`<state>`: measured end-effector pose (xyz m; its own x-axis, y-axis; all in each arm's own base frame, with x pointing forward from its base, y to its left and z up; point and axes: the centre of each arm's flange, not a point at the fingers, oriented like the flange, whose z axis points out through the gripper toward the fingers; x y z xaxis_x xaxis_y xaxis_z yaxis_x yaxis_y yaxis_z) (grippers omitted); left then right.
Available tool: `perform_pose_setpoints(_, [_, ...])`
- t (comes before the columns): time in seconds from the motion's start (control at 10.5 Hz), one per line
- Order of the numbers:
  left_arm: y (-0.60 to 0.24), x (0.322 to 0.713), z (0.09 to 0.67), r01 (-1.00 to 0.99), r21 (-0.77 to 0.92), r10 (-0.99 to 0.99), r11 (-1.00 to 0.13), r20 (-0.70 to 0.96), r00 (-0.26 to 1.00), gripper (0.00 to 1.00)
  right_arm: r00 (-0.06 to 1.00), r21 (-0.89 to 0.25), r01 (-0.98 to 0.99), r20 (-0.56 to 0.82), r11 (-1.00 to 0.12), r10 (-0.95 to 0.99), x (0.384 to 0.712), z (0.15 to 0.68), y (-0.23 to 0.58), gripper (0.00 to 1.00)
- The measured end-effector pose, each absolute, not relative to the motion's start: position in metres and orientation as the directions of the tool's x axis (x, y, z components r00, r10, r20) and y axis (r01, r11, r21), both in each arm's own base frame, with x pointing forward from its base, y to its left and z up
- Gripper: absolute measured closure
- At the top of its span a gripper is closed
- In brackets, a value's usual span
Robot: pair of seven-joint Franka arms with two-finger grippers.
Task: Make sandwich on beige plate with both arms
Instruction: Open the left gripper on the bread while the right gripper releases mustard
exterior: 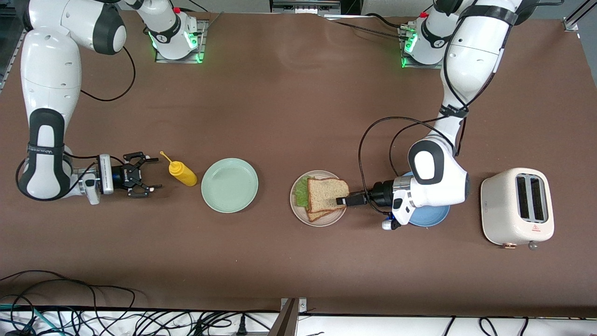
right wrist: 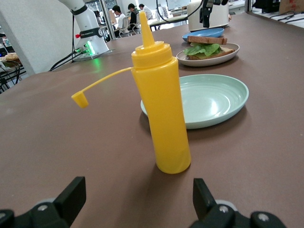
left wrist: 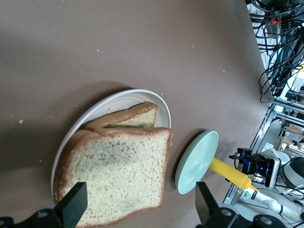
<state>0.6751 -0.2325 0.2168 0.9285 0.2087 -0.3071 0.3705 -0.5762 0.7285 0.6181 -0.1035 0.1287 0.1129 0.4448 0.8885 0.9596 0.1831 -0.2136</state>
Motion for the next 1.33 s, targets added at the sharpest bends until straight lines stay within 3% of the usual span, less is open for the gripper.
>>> perform_pose_setpoints(0.38, [-0.188,0.689,0.233,0.287,0.621,0.184,-0.73,-0.225,0.957,0.0,0.263,-0.358,0.926,0.84,0.121,0.475,0.629,0.163,-0.109,0.0])
perform_pose_setpoints(0.66, [-0.17,0.687,0.251,0.193,0.485,0.108,-0.853,-0.199,0.974,0.0,0.446,-0.515,0.857,0.726,-0.017,0.524,0.654,0.22,-0.111,0.0])
perform_pose_setpoints(1.04, [-0.138,0.677,0.26,0.108,0.209,0.055,-0.972,-0.246,0.968,0.0,0.651,-0.658,0.705,0.451,-0.265,0.611,0.689,0.308,-0.081,0.0])
perform_pose_setpoints(1.33, [-0.105,0.669,0.261,0.063,0.034,0.05,-0.997,-0.306,0.951,0.0,0.748,-0.604,0.573,0.108,-0.554,0.655,0.699,0.355,-0.043,0.0])
